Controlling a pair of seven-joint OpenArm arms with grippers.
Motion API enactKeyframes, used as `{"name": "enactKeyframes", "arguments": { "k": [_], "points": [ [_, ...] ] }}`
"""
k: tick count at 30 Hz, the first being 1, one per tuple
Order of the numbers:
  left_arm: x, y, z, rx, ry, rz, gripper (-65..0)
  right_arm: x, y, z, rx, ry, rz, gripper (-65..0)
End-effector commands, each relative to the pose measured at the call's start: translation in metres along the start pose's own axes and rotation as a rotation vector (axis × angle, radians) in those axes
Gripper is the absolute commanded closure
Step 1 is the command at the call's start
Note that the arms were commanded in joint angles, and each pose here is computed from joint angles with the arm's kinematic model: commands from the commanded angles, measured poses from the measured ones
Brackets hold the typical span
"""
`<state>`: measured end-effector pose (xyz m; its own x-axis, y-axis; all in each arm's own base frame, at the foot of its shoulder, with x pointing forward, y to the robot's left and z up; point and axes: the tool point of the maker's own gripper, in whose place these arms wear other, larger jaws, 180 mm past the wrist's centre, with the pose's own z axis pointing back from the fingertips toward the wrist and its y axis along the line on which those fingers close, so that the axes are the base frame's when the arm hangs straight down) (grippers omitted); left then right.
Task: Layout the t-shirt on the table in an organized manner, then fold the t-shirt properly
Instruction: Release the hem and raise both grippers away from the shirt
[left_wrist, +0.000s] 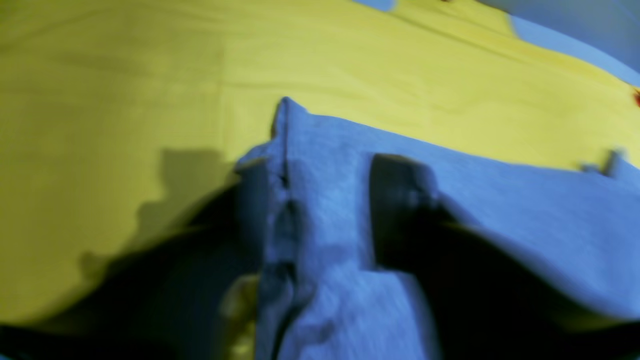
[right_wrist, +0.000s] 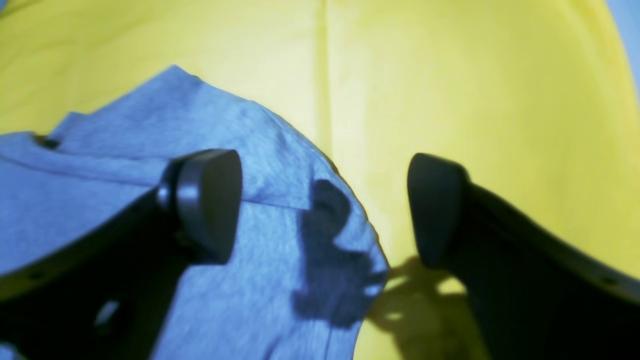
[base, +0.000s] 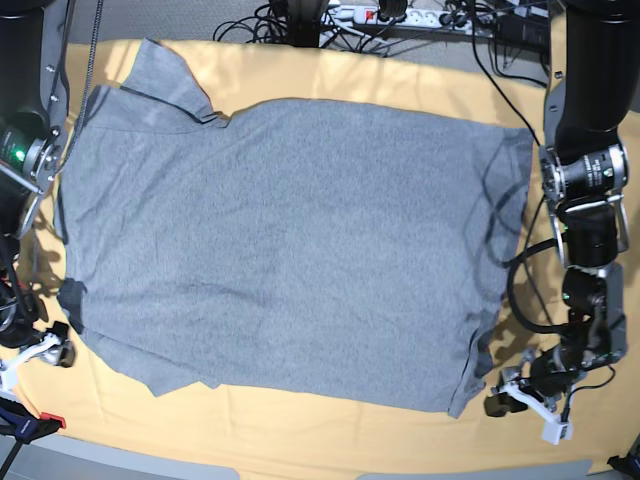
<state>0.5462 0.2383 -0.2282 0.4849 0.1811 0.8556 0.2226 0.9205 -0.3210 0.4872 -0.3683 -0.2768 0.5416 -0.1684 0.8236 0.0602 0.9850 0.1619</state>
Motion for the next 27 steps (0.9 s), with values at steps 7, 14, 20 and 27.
{"name": "enactKeyframes", "arguments": {
  "k": [7, 14, 20, 27],
  "points": [
    [0.014, -0.017, 0.02, -0.14, 0.043, 0.052, 0.0, 0.048, 0.038, 0.039, 0.209, -0.032, 0.121, 0.0],
    [-0.006, -0.043, 0.047, -0.386, 0.124, 0.074, 0.0, -0.002, 0.049, 0.049, 0.338, 0.073, 0.033, 0.0],
    [-0.025, -0.03, 0.069, -0.426, 0.164, 0.125, 0.0, -0.043, 0.051, 0.073, 0.338, 0.075, 0.098, 0.0],
    [-0.044, -0.016, 0.091, -0.452, 0.182, 0.18, 0.0, -0.053, 0.057, 0.13, 0.331, -0.028, 0.183, 0.0]
  ]
}}
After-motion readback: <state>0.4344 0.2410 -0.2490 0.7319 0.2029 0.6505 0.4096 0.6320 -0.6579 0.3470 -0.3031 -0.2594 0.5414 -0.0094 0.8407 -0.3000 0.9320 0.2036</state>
